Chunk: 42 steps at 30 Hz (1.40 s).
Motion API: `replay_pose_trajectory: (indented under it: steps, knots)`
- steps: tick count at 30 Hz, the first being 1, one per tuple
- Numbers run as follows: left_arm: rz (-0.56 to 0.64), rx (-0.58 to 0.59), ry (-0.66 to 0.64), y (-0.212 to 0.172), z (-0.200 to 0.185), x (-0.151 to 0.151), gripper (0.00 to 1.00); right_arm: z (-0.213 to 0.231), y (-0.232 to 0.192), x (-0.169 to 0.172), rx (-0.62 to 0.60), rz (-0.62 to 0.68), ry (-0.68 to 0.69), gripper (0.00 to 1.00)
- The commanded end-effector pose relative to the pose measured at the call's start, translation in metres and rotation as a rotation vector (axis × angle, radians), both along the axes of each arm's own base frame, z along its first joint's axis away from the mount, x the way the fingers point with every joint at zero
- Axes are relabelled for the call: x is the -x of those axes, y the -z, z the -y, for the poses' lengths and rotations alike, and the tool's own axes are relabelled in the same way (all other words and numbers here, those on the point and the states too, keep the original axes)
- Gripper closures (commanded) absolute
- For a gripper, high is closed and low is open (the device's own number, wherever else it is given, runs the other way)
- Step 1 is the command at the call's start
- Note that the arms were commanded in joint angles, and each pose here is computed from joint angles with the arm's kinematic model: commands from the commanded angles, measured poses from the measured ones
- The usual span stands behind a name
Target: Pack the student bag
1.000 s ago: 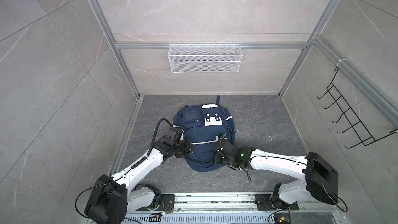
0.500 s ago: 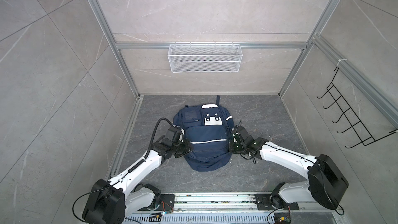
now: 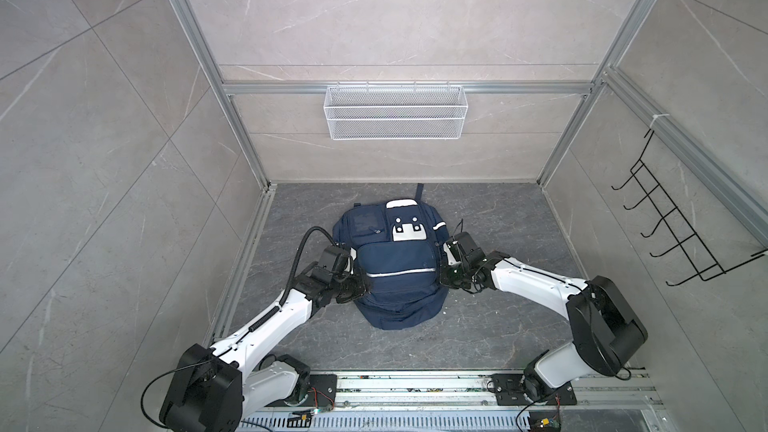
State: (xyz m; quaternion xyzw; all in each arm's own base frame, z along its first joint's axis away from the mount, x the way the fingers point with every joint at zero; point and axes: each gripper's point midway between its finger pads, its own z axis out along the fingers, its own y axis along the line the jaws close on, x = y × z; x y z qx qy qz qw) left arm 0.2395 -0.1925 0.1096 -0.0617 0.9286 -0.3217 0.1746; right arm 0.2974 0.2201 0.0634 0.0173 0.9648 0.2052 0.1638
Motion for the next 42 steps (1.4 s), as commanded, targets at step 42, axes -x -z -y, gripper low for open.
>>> replay_pose_trajectory:
  steps: [42]
  knots:
    - [-0.034, -0.152, -0.142, -0.01, -0.048, -0.085, 0.66, -0.084, -0.012, 0.066, 0.001, 0.03, -0.199, 1.0]
